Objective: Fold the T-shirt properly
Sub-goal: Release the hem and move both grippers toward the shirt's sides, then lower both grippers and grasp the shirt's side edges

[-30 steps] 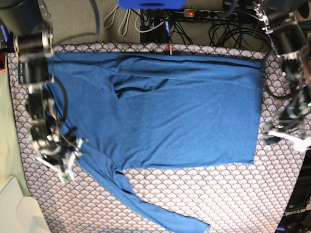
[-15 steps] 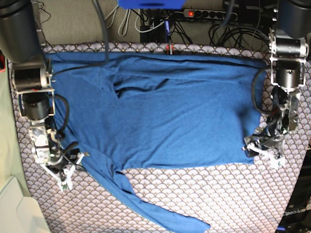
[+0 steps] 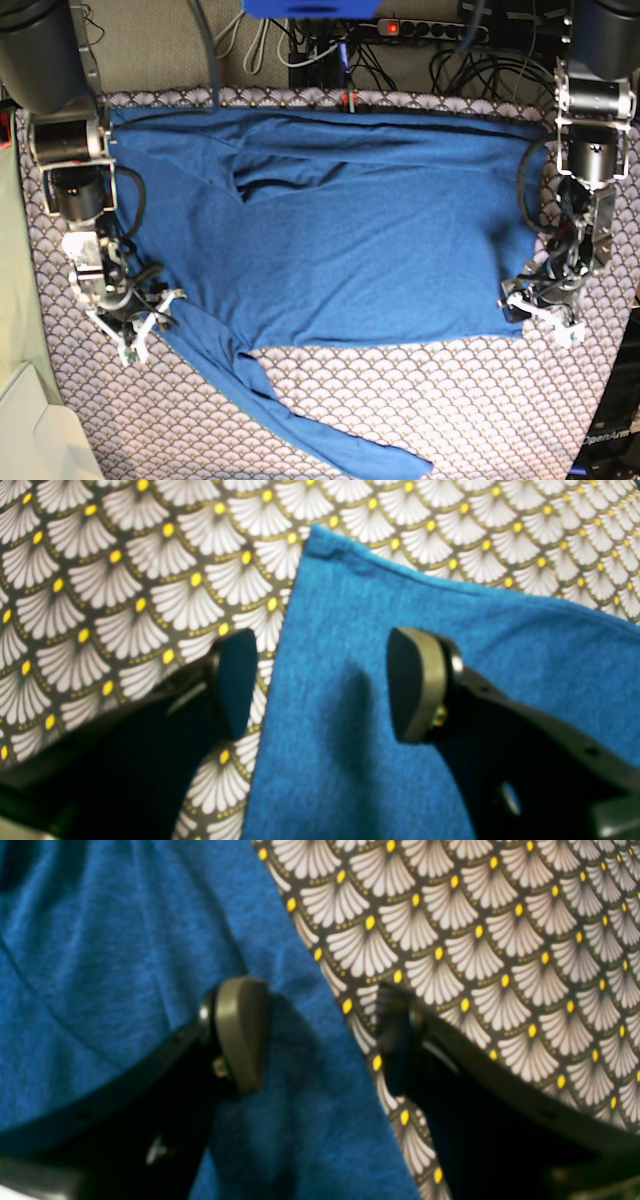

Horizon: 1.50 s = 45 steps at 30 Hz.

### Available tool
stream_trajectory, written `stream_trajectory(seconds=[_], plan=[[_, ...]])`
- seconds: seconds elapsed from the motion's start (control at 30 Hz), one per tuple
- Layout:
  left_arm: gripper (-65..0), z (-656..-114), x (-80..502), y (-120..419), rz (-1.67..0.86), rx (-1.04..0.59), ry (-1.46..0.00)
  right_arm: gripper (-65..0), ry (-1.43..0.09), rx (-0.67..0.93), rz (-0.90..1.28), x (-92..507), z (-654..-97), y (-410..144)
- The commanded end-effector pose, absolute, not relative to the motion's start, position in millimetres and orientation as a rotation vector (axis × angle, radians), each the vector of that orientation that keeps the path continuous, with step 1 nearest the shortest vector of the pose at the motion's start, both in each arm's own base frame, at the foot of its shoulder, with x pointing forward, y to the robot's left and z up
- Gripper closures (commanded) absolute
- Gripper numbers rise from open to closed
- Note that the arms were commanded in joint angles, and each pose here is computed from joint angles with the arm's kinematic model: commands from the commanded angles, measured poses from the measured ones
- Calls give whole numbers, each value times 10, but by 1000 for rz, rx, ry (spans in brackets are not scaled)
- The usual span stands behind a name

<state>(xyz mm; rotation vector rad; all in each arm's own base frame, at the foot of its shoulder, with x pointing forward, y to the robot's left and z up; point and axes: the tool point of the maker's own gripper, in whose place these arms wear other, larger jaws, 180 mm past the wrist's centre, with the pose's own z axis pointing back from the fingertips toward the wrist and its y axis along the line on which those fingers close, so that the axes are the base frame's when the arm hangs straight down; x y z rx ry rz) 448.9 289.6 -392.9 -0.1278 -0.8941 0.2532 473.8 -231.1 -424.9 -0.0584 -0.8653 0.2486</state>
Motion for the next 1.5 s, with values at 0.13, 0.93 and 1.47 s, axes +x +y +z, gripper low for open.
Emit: stream_trajectory(seconds=[0.13, 0.93, 1.47], plan=[[-402, -3651, 4665, 2986, 257, -123, -971, -271, -836, -64, 213, 4701, -4266, -2414], [-404, -3975, 4956, 2661, 68, 58, -952, -14, -859, -56, 160, 4734, -4205, -2489], [-76, -4101, 4880, 2571, 70, 40, -930, -14, -857, -55, 161, 4729, -4214, -2480]])
